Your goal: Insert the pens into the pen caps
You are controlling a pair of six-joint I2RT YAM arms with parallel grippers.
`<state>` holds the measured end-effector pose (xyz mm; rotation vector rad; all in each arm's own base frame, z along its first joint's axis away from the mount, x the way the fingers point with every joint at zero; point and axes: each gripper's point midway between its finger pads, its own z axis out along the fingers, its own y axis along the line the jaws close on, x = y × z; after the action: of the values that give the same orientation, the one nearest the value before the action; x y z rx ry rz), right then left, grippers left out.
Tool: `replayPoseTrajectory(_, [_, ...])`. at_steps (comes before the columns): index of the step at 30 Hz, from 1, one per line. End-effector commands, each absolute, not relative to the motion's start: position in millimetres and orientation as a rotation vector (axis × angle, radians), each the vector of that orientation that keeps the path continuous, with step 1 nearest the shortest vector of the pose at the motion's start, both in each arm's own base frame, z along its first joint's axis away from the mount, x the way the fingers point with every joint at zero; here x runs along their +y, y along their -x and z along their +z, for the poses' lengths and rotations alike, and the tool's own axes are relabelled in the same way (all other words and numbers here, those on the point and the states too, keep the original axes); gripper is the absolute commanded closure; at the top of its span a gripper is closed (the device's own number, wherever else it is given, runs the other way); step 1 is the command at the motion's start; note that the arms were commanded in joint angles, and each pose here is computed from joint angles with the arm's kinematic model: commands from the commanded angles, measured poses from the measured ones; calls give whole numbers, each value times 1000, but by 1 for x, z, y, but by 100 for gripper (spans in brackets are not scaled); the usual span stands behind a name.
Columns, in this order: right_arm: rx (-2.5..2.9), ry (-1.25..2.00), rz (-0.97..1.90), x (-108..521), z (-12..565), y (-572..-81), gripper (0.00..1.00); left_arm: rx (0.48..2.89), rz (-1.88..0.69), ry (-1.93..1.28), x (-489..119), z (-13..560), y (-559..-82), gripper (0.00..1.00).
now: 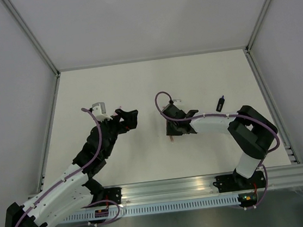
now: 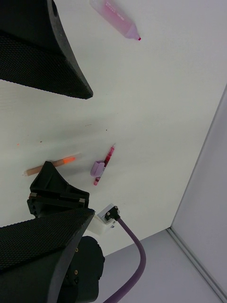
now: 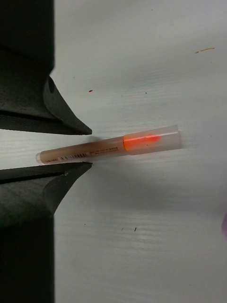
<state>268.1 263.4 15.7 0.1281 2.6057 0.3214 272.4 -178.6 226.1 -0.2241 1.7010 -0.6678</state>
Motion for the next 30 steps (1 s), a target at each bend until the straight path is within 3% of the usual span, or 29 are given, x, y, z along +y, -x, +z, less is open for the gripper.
replayPoseTrajectory(1, [2611,-145,269,261,12,-270,65,1662,-717,241,-183,239,-273,0])
replayPoseTrajectory(6, [2607,-82,288,268,29,-274,59,1658,-709,226,-183,241,-273,0])
replayPoseTrajectory(18, [2424,28,338,245,150,-315,48,1638,-715,118,-190,246,-270,0])
replayPoseTrajectory(25, [2422,-391,207,127,154,-379,48,1709,-745,-2,-216,234,-273,0])
replayPoseTrajectory(30, [2460,-701,38,43,124,-402,43,1756,-739,-38,-226,228,-277,0])
